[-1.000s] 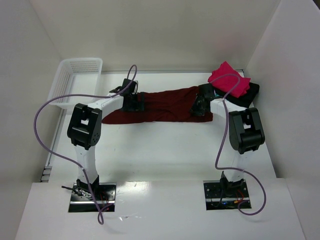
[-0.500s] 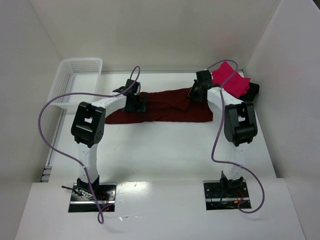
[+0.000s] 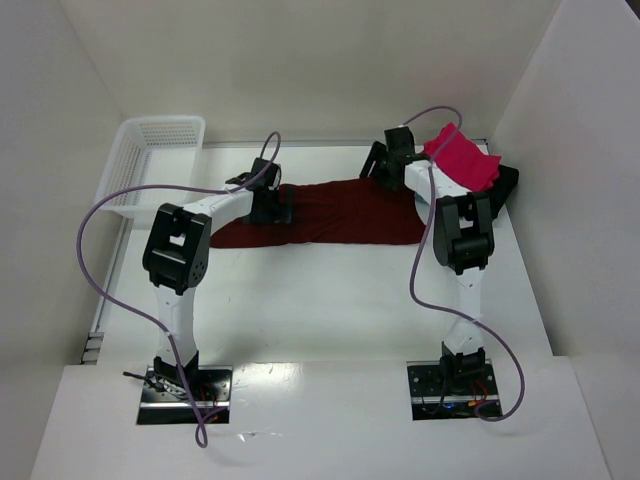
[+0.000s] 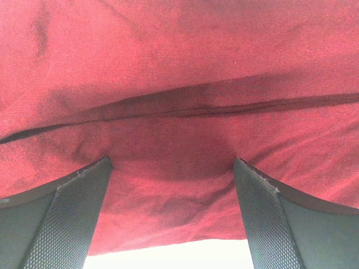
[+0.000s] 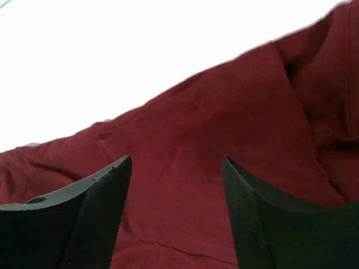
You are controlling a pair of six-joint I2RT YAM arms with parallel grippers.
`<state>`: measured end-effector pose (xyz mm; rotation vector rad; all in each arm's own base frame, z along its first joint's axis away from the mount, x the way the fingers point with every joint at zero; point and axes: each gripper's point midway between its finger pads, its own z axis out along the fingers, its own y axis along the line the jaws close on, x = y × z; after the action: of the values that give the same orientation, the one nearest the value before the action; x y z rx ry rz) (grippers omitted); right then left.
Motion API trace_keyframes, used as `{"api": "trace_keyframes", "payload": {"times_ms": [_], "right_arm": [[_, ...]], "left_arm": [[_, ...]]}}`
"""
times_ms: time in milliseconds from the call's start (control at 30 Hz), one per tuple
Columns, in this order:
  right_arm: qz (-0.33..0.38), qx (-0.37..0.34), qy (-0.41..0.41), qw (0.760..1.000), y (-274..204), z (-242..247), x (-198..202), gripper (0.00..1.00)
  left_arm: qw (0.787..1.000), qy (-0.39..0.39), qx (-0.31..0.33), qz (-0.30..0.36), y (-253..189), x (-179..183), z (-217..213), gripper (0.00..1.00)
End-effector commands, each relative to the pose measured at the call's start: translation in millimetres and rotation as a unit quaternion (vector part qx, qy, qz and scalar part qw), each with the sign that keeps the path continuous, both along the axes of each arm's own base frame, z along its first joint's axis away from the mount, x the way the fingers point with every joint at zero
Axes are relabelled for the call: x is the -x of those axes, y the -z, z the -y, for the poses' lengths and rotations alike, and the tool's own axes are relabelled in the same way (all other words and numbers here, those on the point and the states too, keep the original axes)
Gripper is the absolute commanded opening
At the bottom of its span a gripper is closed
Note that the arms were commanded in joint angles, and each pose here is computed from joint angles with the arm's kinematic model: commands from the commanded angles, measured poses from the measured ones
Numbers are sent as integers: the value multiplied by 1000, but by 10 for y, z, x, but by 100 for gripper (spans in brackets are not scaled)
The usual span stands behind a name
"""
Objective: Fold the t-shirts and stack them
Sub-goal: Fold the other side of the tshirt into a rectangle, then rotate the tshirt 90 degrees
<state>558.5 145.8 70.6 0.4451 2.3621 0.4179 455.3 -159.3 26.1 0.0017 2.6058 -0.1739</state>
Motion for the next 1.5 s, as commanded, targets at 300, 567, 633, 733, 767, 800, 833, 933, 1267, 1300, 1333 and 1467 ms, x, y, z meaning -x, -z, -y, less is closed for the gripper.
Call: {"api": "trace_keyframes", "payload": {"times_ms": [300, 567, 633, 733, 767, 800, 833, 933, 1267, 1300, 1333, 1467], "right_arm": [[92, -25, -5, 995, -993, 84, 704, 91], [89, -43, -12, 995, -1032, 126, 1212, 97], [87, -41, -10, 995, -1046, 148, 1275, 98], [91, -36, -8, 995, -1101, 181, 1334, 99], [91, -31, -8, 995, -1100, 199, 1351, 100], [87, -31, -8, 996, -1079, 205, 1376, 100], [90, -31, -8, 995, -1112, 208, 1389, 100], [86, -29, -6, 996, -1118, 220, 1422, 100], [89, -30, -3, 996, -1162, 262, 1454, 100], [89, -30, -3, 996, -1161, 264, 1462, 100], [89, -30, -3, 996, -1161, 264, 1462, 100], [74, -27, -3, 997, -1033, 268, 1483, 100]], "left_arm": [[983, 124, -55, 121, -1080, -214, -33, 98], [934, 265, -173, 163, -1042, -265, -217, 97], [927, 297, -180, 140, -790, -251, -199, 97], [925, 327, -161, 106, -530, -236, -167, 97], [927, 330, -152, 96, -447, -254, -180, 97], [928, 331, -145, 89, -362, -285, -180, 97], [927, 337, -143, 82, -282, -285, -183, 97], [924, 352, -135, 68, -172, -321, -222, 97], [927, 365, -79, -10, 132, -93, -257, 97], [929, 361, -76, -19, 154, -50, -264, 97], [933, 353, -70, -31, 166, 23, -273, 97], [945, 319, -25, -65, 97, 307, -171, 98]]}}
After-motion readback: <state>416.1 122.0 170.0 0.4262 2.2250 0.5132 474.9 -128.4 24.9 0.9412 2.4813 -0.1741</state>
